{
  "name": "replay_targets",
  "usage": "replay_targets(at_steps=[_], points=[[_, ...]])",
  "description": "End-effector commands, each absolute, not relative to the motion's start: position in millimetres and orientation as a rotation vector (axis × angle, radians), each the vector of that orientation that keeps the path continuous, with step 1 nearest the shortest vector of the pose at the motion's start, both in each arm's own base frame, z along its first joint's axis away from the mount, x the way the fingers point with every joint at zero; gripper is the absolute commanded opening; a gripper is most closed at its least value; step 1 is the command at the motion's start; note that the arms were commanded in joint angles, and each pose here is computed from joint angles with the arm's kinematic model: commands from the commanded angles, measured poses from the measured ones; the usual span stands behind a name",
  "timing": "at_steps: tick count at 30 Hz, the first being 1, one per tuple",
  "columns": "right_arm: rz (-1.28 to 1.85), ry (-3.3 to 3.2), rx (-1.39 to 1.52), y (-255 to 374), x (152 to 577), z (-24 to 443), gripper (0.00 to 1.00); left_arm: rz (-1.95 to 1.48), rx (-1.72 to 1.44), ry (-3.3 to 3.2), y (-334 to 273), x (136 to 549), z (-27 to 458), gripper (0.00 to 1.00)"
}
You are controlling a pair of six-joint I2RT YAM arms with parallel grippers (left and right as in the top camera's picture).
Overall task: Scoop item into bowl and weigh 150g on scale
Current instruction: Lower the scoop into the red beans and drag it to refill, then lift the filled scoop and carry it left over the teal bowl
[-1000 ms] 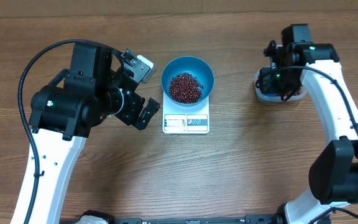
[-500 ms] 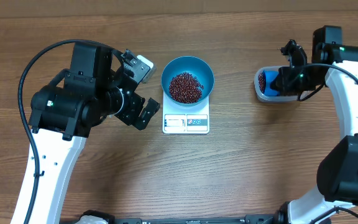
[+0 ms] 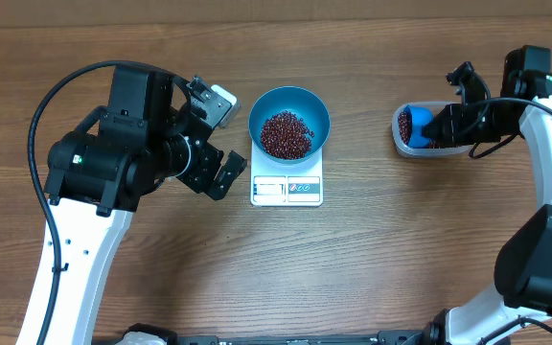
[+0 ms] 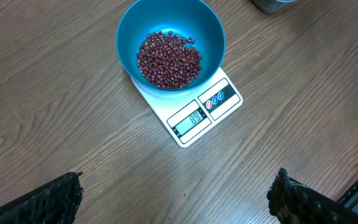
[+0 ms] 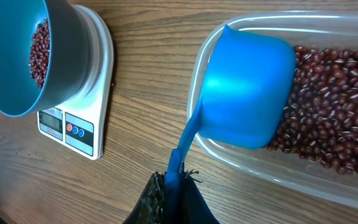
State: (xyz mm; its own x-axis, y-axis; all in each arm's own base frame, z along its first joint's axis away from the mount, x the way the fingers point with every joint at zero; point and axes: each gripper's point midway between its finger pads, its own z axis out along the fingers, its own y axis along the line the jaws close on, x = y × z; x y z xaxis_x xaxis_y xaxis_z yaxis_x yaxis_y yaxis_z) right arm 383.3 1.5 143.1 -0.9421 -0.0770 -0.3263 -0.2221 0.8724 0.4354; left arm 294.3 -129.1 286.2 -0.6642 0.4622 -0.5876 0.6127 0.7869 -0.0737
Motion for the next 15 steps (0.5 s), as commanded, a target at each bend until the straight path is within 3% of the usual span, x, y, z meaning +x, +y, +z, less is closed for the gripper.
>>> replay_targets(at_steps=[1,15], points=[[0.834,2.709,-0.249,17.2,381.4,135.6,0.04,-0.369,0.821,2.384,-132.3,294.0,293.5,1.0],[0.934,2.617,-0.077,-18.7,381.4,146.8,0.04,-0.369,0.821,2.384,-132.3,294.0,293.5,0.99]])
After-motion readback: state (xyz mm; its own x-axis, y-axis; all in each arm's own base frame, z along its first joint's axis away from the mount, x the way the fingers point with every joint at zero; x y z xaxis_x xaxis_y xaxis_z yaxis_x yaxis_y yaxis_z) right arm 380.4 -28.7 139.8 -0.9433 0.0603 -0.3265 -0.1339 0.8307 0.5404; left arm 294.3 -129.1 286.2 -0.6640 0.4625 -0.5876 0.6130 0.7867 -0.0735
